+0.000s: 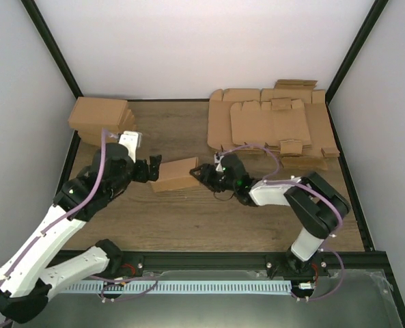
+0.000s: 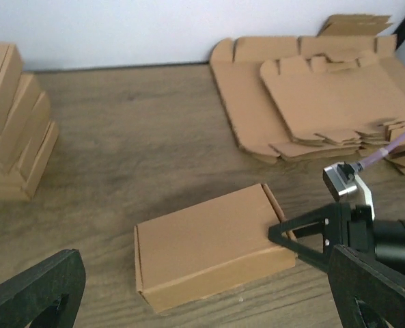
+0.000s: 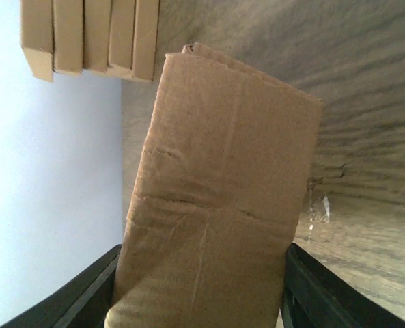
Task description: Fold the paper box
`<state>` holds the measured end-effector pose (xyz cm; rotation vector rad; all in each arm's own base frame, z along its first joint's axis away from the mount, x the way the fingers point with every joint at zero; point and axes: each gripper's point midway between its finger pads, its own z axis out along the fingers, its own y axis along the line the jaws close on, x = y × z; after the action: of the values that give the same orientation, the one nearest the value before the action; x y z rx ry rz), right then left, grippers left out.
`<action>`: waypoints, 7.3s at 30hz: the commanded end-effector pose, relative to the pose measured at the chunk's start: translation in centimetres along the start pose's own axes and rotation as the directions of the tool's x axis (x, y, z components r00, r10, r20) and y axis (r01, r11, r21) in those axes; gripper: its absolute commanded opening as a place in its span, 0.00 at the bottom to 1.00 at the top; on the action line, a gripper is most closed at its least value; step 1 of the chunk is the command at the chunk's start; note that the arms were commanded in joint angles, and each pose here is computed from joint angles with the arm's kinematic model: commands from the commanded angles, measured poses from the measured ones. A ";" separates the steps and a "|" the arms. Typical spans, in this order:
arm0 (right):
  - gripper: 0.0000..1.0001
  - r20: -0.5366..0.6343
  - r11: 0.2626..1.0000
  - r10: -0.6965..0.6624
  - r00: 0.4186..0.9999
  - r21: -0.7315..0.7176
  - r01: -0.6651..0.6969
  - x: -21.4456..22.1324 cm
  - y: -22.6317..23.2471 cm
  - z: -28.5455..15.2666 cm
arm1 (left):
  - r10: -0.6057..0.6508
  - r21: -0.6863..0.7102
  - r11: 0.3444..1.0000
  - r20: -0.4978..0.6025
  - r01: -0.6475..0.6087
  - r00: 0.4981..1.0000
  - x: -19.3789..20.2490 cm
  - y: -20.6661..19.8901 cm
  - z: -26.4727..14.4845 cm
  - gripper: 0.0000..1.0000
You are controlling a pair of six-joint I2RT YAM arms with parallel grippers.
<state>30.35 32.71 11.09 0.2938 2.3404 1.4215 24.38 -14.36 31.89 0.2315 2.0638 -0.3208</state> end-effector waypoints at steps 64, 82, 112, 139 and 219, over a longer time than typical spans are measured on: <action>1.00 0.444 0.877 -0.457 0.771 0.369 0.307 -7.3 -6.7 -14.7 | -0.694 -0.474 0.701 -0.281 0.533 0.664 22.2 -8.3 15.9 0.82; 1.00 0.449 0.871 -0.464 0.764 0.389 0.300 -7.5 -6.9 -15.0 | -0.787 -0.640 0.466 0.016 0.611 0.617 21.8 0.9 19.2 0.70; 1.00 0.439 0.881 -0.450 0.778 0.359 0.307 -7.0 -6.8 -14.6 | -0.714 -0.601 0.537 0.049 0.592 0.698 19.5 21.1 14.2 0.85; 1.00 0.432 0.885 -0.444 0.785 0.348 0.309 -6.8 -6.8 -14.4 | -0.690 -0.585 0.558 0.068 0.589 0.720 18.1 26.9 18.0 0.65; 1.00 0.536 0.666 -0.740 0.406 0.494 0.559 -10.1 1.8 -20.5 | -0.117 -0.255 0.936 0.422 0.242 0.899 7.3 15.1 6.3 1.00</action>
<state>30.24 12.83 20.70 0.1680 1.6874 0.6291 30.05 -3.74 19.61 -0.2012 1.7767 -0.3303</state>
